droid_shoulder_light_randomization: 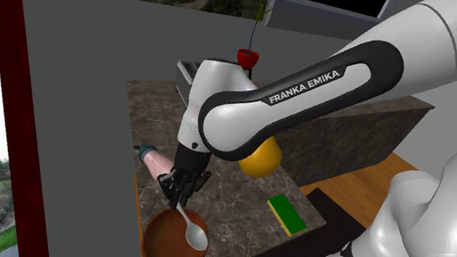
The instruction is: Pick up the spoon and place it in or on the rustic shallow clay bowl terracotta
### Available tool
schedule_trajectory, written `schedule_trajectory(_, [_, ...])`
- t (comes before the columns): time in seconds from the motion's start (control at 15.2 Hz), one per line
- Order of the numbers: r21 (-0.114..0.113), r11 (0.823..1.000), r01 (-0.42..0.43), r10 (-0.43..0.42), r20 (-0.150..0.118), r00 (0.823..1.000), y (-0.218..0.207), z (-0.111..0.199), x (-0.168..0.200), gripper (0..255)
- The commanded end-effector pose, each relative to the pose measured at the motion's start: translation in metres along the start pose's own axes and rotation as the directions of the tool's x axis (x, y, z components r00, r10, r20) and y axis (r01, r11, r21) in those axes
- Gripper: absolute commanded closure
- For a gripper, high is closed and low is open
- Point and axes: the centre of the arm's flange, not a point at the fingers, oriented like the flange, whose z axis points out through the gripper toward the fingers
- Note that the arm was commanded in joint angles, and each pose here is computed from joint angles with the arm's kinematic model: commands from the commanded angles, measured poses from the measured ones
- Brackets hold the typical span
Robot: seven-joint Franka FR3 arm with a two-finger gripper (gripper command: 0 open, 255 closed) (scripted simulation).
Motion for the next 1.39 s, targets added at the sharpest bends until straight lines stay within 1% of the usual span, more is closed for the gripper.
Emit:
schedule_trajectory(0.0, [0.000,1.000,-0.001,0.001,0.000,1.000,0.001,0.009,-0.001,255])
schedule_trajectory(0.86, [0.000,1.000,-0.001,0.001,0.000,1.000,0.020,0.076,0.007,255])
schedule_trajectory(1.32, [0.000,1.000,-0.001,0.001,0.000,1.000,0.020,0.076,0.007,255])
